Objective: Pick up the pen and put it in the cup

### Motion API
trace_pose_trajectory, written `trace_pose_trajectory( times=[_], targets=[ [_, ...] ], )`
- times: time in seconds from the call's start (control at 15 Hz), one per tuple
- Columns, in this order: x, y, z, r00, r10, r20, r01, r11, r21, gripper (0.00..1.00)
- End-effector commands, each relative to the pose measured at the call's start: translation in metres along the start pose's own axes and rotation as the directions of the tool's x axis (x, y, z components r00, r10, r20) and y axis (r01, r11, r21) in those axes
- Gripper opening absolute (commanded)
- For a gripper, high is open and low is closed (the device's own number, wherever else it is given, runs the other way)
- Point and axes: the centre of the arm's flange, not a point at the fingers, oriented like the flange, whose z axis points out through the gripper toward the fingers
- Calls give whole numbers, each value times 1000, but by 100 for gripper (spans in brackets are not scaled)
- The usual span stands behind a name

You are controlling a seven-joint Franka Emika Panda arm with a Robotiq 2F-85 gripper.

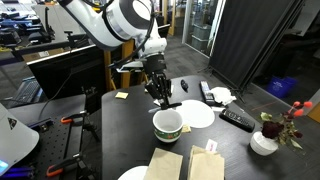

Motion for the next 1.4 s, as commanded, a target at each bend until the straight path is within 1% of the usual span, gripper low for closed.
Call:
trace_pose_trajectory(
  times=[0.0,0.47,0.87,1.27,1.33],
  targets=[
    [1,-6,4,999,27,-30,-27,1000,12,4],
    [-6,-18,19,993,83,-83,-82,997,13,4],
    [-14,-32,36,989,119,-82,-119,993,6,4],
    [-14,-41,42,988,133,-83,-133,991,5,4],
    [-14,-42,42,988,128,-82,-128,992,-2,14]
  ],
)
